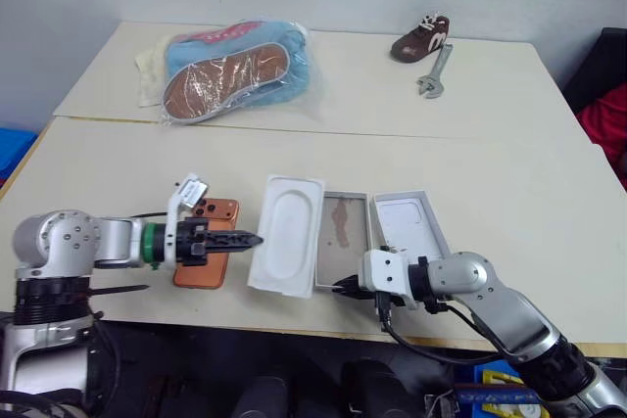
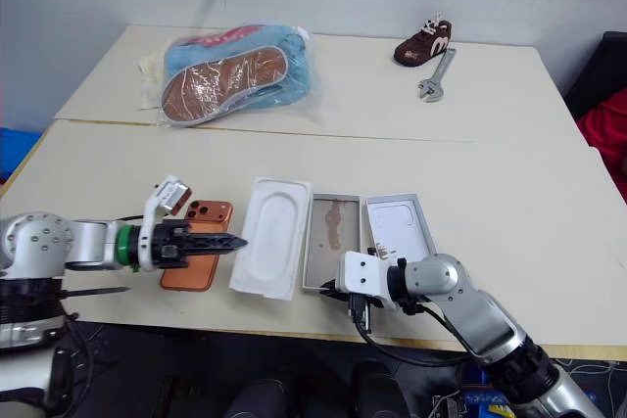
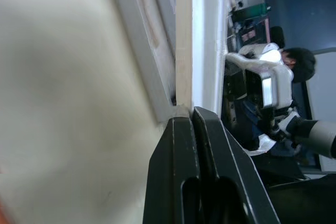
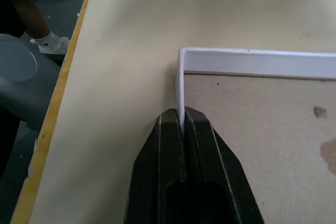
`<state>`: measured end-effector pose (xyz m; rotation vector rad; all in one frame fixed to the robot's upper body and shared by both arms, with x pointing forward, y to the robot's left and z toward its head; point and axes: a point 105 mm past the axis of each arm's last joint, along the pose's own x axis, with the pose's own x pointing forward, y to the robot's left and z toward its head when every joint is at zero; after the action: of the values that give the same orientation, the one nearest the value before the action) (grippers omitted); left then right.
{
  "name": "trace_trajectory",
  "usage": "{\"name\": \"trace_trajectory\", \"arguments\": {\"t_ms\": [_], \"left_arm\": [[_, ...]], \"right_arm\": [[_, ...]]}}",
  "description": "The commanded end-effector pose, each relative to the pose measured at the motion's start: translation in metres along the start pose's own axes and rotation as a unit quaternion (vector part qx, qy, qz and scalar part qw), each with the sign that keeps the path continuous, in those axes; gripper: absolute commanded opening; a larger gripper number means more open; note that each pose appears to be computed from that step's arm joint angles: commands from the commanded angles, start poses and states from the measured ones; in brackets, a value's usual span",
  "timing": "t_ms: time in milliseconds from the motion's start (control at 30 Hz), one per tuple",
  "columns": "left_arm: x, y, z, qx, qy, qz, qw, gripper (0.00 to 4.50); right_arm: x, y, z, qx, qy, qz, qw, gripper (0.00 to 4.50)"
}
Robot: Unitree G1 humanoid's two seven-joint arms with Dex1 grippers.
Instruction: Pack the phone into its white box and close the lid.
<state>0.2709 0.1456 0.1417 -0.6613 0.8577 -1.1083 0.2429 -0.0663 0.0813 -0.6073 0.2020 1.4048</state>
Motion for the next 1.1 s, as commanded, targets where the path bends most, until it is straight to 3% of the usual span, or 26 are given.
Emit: {"name": "trace_trajectory", "arguments": {"t_ms": [33, 133, 300, 500, 667, 1033, 1100], "left_arm": [[0.015, -0.010, 0.006, 0.024, 0.000, -0.005, 1.000, 0.00], [0.033, -0.004, 0.013, 0.013, -0.012, 0.008, 1.000, 0.00], [0.044, -0.007, 0.023, 0.006, -0.025, 0.007, 1.000, 0.00], [0.055, -0.007, 0.014, 0.002, 0.008, 0.011, 1.000, 0.00], [0.063, 0.000, 0.001, -0.008, 0.019, 0.026, 0.999, 0.00], [0.072, 0.013, 0.004, -0.024, 0.009, 0.071, 0.997, 0.00], [0.070, 0.012, 0.008, -0.023, 0.002, 0.071, 0.997, 0.71]], "right_arm": [[0.001, 0.003, 0.001, -0.019, 0.002, -0.003, 1.000, 0.05], [0.001, 0.004, -0.001, 0.006, 0.003, -0.005, 1.000, 0.59], [-0.017, 0.004, 0.015, -0.012, -0.013, -0.031, 0.999, 2.08], [-0.076, 0.010, 0.036, 0.016, -0.024, -0.066, 0.997, 2.08], [-0.104, 0.014, 0.039, 0.045, -0.030, -0.097, 0.994, 2.08], [-0.102, 0.013, 0.046, 0.069, -0.051, -0.118, 0.989, 2.08], [-0.100, 0.012, 0.045, 0.067, -0.049, -0.116, 0.990, 2.16]]}}
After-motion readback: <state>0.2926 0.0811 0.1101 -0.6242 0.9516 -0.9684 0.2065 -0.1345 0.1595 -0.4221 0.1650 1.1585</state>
